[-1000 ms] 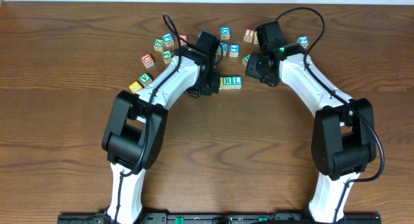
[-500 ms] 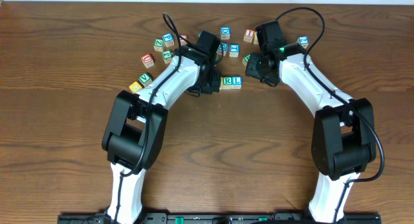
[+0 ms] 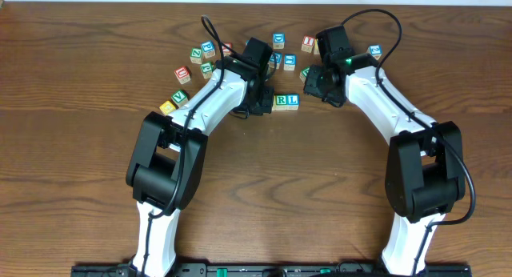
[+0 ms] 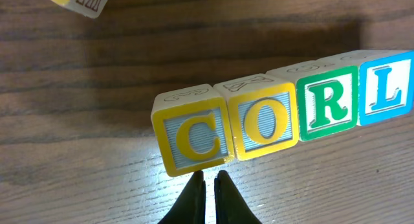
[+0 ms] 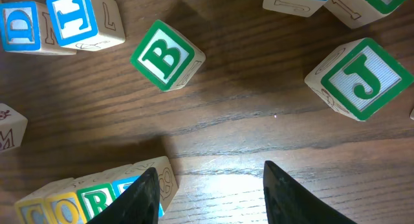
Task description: Spell out CORL
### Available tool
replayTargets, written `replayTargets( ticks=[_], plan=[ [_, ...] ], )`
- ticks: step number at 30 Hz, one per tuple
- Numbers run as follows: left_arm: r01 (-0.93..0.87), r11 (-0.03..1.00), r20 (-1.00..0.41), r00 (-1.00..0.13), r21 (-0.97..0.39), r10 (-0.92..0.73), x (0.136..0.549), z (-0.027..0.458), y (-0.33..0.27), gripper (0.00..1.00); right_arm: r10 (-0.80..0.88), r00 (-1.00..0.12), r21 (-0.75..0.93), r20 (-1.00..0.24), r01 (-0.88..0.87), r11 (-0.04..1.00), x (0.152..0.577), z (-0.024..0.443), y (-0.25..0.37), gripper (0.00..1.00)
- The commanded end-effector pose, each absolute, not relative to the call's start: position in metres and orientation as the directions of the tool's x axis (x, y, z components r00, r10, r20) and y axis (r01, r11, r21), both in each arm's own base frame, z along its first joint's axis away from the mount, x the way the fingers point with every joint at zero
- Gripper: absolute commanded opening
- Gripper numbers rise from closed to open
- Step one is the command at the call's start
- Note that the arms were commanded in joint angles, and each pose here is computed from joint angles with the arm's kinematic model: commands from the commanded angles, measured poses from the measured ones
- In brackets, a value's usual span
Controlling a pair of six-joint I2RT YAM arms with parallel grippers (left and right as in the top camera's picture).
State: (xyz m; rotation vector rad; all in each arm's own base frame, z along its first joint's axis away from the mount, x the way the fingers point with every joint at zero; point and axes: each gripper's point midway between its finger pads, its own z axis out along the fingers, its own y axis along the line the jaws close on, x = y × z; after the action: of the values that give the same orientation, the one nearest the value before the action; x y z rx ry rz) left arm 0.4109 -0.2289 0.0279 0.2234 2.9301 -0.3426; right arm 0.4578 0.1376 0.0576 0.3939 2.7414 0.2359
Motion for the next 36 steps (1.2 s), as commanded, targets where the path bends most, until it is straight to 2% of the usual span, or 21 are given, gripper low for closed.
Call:
replayTargets(
  ticks=[1, 14, 27, 33, 36],
  plan=[
    [0.172, 0.963, -0.174, -0.975, -0.206, 0.136, 0.407, 0.017, -0.227, 0.08, 0.316, -0.886, 0.205, -0.338, 0.259, 0.944, 0.457, 0.063, 0.133, 0.47],
    [0.173, 0.963, -0.172, -0.975, -0.204, 0.139, 0.405, 0.022, -0.226, 0.08, 0.316, -0.886, 0.202, -0.340, 0.259, 0.944, 0.457, 0.063, 0.132, 0.47],
    [0.205, 0.952, -0.380, -0.919, -0.228, 0.107, 0.420, 0.128, -0.201, 0.08, 0.316, -0.886, 0.201, -0.339, 0.260, 0.944, 0.457, 0.063, 0.132, 0.45],
    [0.157, 0.961, -0.380, -0.923, -0.228, 0.061, 0.424, 0.136, -0.178, 0.08, 0.316, -0.890, 0.195, -0.330, 0.263, 0.945, 0.456, 0.056, 0.132, 0.29],
    [0.133, 0.965, -0.373, -0.927, -0.227, 0.040, 0.426, 0.135, -0.168, 0.08, 0.315, -0.893, 0.190, -0.321, 0.265, 0.945, 0.456, 0.049, 0.132, 0.24]
  ],
)
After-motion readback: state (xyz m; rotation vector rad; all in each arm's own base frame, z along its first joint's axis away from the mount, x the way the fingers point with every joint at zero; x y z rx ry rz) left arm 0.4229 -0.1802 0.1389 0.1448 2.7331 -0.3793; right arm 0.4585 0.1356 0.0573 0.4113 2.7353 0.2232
